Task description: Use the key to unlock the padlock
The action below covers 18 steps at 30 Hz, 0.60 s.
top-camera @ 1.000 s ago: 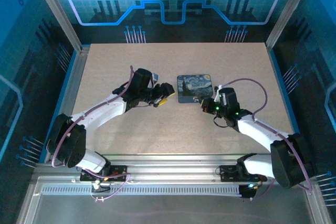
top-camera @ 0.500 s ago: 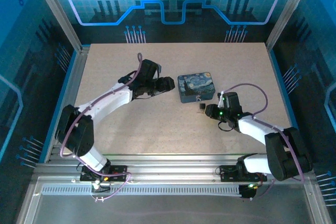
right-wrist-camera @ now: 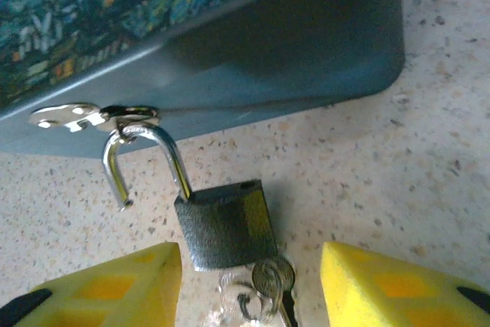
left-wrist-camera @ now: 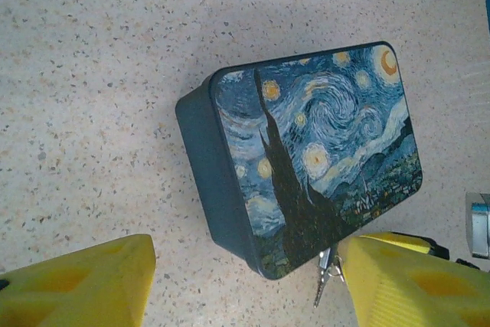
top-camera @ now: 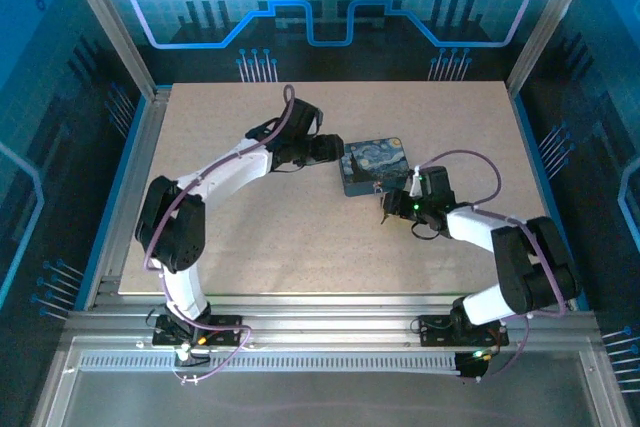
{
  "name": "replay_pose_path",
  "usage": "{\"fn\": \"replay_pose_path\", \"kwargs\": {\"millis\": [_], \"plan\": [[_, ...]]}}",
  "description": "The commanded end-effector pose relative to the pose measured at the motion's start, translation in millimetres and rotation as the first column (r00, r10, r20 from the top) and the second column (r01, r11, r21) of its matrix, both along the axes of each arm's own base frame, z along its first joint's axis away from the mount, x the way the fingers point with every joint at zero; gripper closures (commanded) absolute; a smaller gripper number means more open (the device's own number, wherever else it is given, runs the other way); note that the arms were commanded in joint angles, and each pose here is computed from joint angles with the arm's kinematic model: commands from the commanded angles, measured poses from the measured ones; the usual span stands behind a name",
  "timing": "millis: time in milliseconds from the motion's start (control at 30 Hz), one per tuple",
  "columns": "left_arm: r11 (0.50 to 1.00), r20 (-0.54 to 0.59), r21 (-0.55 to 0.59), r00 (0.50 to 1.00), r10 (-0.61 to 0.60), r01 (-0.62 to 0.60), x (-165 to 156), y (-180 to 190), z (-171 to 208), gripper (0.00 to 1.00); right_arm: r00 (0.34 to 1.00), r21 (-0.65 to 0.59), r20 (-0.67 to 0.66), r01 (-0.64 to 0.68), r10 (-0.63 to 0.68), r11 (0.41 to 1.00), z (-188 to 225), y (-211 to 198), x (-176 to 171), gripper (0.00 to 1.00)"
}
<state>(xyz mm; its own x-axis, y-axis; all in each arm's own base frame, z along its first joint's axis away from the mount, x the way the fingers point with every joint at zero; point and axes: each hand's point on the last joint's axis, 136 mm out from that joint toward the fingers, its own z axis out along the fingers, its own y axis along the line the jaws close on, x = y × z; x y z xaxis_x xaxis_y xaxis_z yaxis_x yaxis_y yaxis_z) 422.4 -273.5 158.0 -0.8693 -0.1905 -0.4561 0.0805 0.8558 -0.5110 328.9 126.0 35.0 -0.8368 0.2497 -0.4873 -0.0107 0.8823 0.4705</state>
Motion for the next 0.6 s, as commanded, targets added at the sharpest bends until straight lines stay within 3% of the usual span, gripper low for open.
{"fn": "replay_pose_path", "kwargs": {"millis": [0, 267, 567], "plan": [[0.999, 0.007, 0.024, 1.0, -0.023, 0.023, 3, -3, 0, 0.33, 0.999, -0.008, 0.037, -0.028, 0.029, 1.0, 4, 12, 12, 0.48], [1.0, 0.017, 0.01, 0.999, -0.03, 0.029, 3, -6, 5, 0.33, 0.999, -0.061, 0.012, -0.04, 0.041, 0.997, -13, 19, 17, 0.47], [0.995, 0.047, 0.072, 0.996, -0.072, 0.068, 10, -4, -2, 0.33, 1.0, 0.006, 0.005, -0.021, 0.021, 1.0, -18, 23, 14, 0.71]]}}
